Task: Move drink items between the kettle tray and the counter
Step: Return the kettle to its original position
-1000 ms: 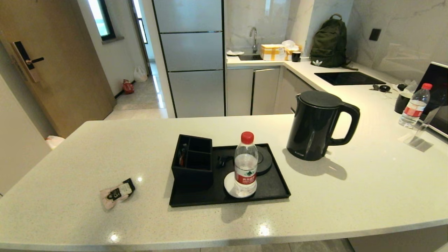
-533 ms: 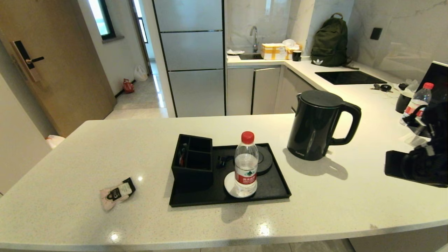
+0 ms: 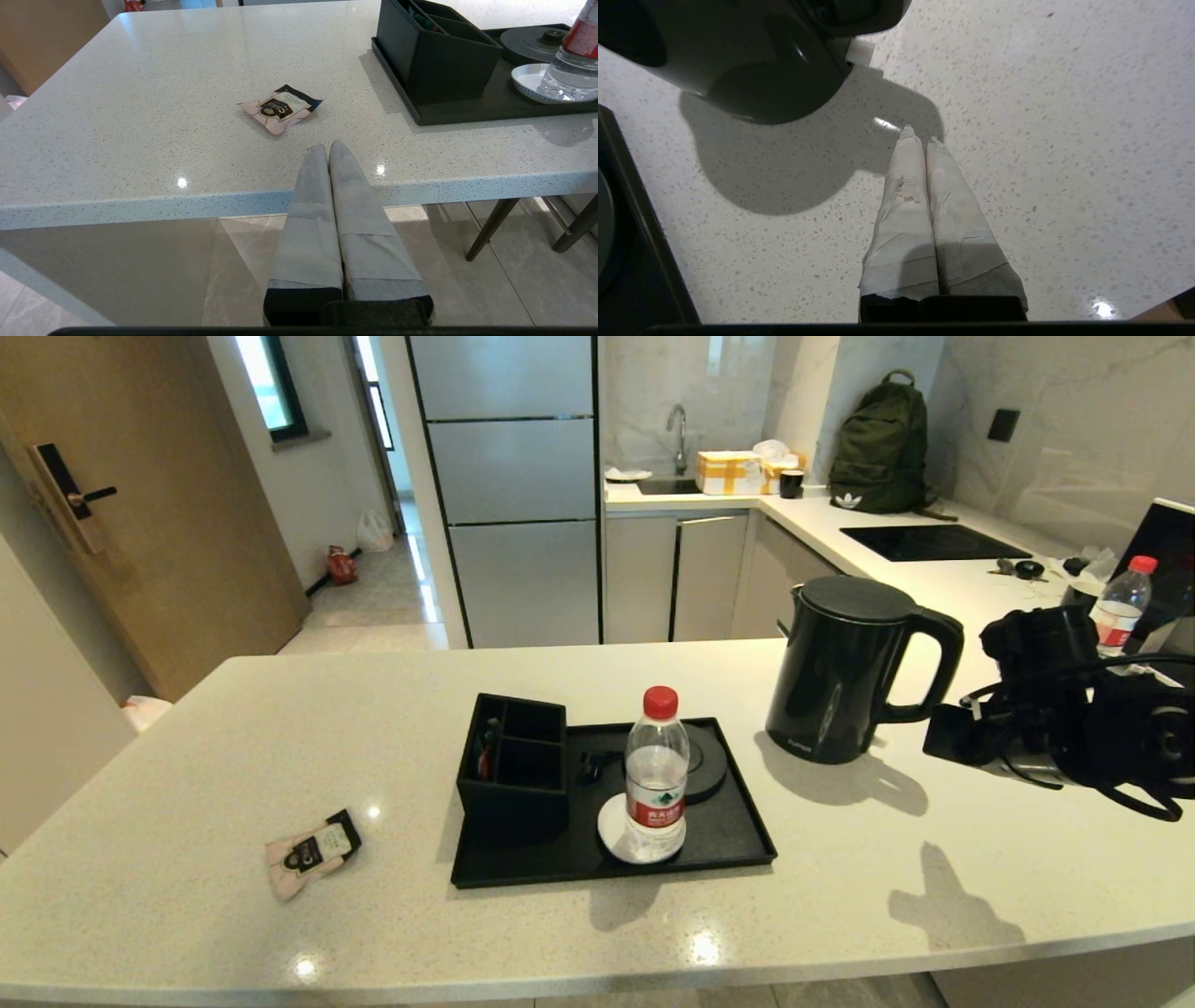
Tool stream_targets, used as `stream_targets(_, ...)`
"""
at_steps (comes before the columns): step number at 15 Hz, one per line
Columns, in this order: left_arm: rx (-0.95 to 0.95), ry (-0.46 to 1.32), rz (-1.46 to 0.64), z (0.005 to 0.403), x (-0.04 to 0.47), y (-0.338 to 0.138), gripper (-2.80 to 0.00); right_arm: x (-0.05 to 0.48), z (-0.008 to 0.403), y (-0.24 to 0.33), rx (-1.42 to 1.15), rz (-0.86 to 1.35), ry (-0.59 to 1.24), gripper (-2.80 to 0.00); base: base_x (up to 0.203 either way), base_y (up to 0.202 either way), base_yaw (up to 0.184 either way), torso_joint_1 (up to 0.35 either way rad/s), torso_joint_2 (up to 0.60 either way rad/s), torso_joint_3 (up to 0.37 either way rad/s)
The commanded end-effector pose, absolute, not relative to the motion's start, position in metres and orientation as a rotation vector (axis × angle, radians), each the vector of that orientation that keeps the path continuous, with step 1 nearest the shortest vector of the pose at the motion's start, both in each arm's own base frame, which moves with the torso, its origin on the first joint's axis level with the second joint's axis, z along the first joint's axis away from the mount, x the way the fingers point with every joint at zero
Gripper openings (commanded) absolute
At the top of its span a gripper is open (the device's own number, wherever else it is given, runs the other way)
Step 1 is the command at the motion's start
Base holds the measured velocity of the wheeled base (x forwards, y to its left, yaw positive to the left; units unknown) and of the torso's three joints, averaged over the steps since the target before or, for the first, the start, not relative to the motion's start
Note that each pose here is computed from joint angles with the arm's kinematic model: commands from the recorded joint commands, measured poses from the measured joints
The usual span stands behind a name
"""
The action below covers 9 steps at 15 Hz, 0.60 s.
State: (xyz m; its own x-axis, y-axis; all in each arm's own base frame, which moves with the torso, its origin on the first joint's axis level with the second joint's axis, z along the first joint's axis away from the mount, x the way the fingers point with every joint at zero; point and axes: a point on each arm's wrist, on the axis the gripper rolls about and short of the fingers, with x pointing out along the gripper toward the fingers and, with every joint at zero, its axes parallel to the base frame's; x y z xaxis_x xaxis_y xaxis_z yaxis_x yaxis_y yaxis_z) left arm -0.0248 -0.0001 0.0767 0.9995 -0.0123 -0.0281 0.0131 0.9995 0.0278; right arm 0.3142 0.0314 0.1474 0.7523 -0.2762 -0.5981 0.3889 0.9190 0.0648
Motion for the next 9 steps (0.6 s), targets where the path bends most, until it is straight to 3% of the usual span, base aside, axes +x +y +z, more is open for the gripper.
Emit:
stream_targets(1,0.028,0.029,-0.013,0.077,-0.025,0.0,-2.8,0.32,0.139,0.035,0.188,-0.364,0.633,-2.8,0.0,0.0,0.0,0.0,0.0,0.0)
stream_targets(7,0.029,0.029,-0.013,0.077,-0.025,0.0,-2.8,0.336,0.135,0.036,0.178,-0.397,0.566,-2.8,0.0,0.0,0.0,0.0,0.0,0.0)
stream_targets(8,0.029,0.029,-0.013,0.077,-0.025,0.0,-2.8,0.336,0.135,0.036,0.178,-0.397,0.566,0.0,0.0,0.0,0.0,0.0,0.0,0.0)
stream_targets(9,0.028,0.029,-0.013,0.077,-0.025,0.0,-2.8,0.34,0.134,0.038,0.159,-0.413,0.56,0.0,0.0,0.0,0.0,0.0,0.0,0.0)
